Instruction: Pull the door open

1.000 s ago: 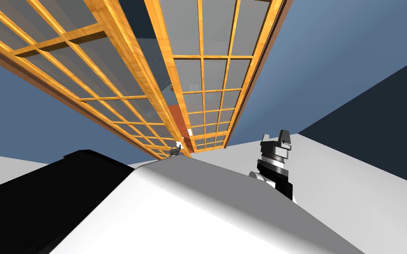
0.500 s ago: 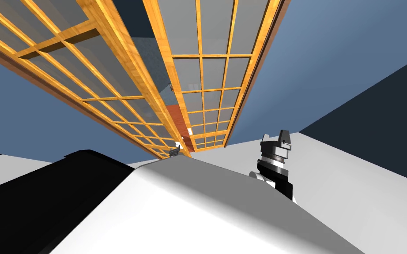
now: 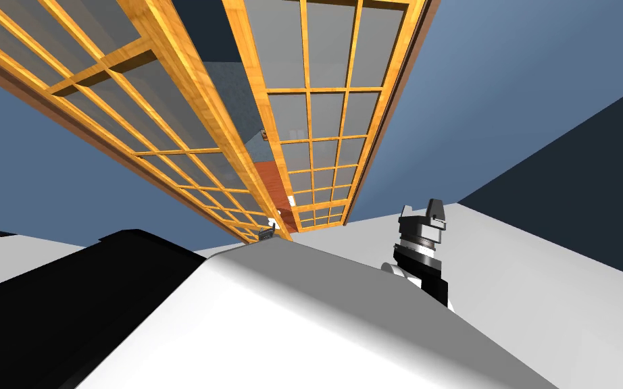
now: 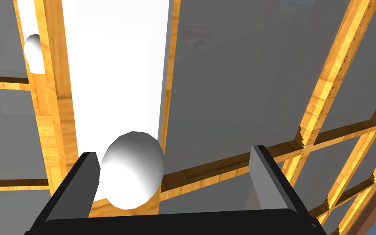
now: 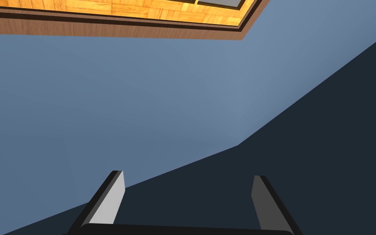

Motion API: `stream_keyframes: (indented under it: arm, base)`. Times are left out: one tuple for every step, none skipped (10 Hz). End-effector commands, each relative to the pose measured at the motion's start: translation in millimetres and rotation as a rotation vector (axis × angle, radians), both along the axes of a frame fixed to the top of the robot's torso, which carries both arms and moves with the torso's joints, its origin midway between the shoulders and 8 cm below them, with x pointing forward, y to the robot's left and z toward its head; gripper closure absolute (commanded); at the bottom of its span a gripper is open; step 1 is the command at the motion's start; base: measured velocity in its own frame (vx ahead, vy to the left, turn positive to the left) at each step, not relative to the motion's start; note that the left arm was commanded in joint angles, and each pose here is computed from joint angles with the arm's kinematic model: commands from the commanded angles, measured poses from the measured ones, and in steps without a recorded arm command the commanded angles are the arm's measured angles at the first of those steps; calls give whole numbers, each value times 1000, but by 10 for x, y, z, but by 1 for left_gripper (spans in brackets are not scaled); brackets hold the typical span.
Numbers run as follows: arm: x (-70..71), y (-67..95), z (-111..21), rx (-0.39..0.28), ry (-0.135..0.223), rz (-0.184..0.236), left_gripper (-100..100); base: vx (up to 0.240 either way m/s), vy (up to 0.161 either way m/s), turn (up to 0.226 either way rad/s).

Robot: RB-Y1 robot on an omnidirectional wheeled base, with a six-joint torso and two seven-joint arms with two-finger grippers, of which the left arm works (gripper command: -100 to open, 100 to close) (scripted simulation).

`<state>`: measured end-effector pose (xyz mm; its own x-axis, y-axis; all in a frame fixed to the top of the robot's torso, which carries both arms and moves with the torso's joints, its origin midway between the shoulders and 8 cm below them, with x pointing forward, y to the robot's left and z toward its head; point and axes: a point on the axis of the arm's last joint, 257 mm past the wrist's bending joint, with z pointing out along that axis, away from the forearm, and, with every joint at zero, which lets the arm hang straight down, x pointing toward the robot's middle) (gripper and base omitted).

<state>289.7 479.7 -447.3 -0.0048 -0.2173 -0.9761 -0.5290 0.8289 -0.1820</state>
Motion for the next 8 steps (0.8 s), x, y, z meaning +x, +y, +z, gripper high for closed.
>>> stream_keyframes:
  arm:
    - [-164,261,1,12,27,42,100]
    - [-164,261,1,12,27,42,100]
    - [-164,261,1,12,27,42,100]
    - [-164,261,1,12,27,42,100]
    - [42,5,23,-22,-20,6,100]
    - [45,9,26,-32,-27,7,100]
    - [53,17,33,-56,-43,10,100]
    - [60,23,37,-75,-57,13,100]
  base:
    - [-8,-1,9]
    - [-6,-13,-5]
    - [9,-9,10]
    - [1,9,-21]
    - [-23,-21,-96]
    - [-28,-18,-62]
    - [-27,4,-45]
    - [-31,15,-58]
